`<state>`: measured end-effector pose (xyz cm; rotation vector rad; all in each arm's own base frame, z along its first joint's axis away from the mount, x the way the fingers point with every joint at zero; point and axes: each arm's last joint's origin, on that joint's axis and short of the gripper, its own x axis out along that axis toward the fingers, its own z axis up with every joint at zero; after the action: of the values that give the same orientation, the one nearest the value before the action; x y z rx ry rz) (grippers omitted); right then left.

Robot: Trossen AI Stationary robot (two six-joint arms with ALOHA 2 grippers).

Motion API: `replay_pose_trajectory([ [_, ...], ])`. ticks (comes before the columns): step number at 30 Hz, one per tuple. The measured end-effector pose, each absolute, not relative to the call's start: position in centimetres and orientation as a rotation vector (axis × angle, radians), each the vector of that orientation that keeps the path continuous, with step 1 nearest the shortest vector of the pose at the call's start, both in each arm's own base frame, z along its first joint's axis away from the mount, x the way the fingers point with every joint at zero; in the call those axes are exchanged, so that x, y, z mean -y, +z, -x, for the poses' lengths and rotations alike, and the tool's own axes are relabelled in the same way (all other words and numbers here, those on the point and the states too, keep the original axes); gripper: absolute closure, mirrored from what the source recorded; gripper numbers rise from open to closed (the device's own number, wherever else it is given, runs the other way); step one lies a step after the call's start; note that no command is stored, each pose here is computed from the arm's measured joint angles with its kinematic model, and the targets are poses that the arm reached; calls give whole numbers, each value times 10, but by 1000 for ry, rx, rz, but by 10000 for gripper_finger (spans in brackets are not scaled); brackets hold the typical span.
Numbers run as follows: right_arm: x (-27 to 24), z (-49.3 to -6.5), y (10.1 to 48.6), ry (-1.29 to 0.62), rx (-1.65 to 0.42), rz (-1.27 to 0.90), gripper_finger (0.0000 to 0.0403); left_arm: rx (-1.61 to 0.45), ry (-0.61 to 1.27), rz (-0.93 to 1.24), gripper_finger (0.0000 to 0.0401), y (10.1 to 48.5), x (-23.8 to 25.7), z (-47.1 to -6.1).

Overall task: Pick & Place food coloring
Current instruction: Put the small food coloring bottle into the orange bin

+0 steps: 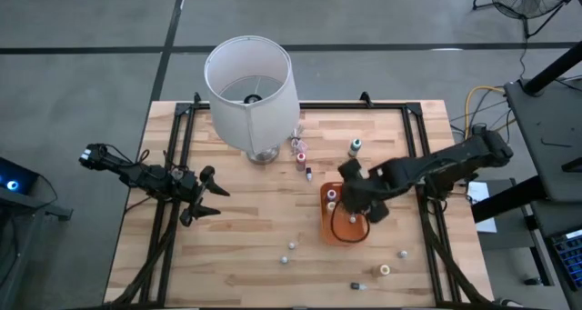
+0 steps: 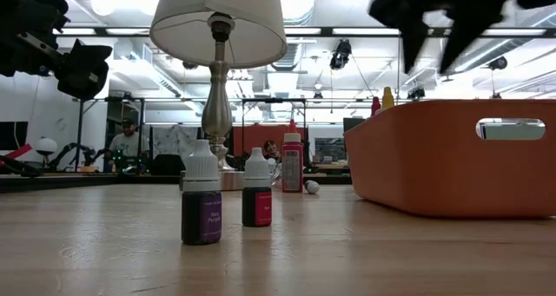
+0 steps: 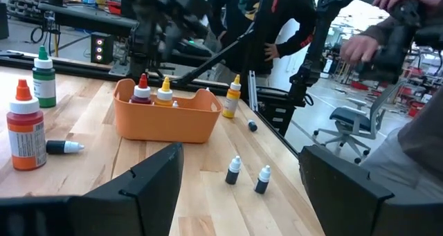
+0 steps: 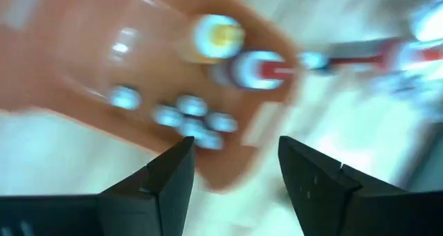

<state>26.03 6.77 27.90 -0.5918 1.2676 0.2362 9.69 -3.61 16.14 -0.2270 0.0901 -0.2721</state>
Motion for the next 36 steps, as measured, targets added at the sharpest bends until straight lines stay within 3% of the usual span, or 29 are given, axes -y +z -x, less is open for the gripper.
replay_pose_trajectory([
  [9, -23, -274, 311, 350, -1144, 971, 202, -90, -272, 227, 143, 161, 36, -97],
  [18, 5, -280, 312, 693, -851, 1159, 202, -90, -272, 227, 143, 161, 36, -97],
  [36, 37, -289, 259, 623, -756, 1260, 202, -90, -272, 227, 143, 161, 36, -97],
])
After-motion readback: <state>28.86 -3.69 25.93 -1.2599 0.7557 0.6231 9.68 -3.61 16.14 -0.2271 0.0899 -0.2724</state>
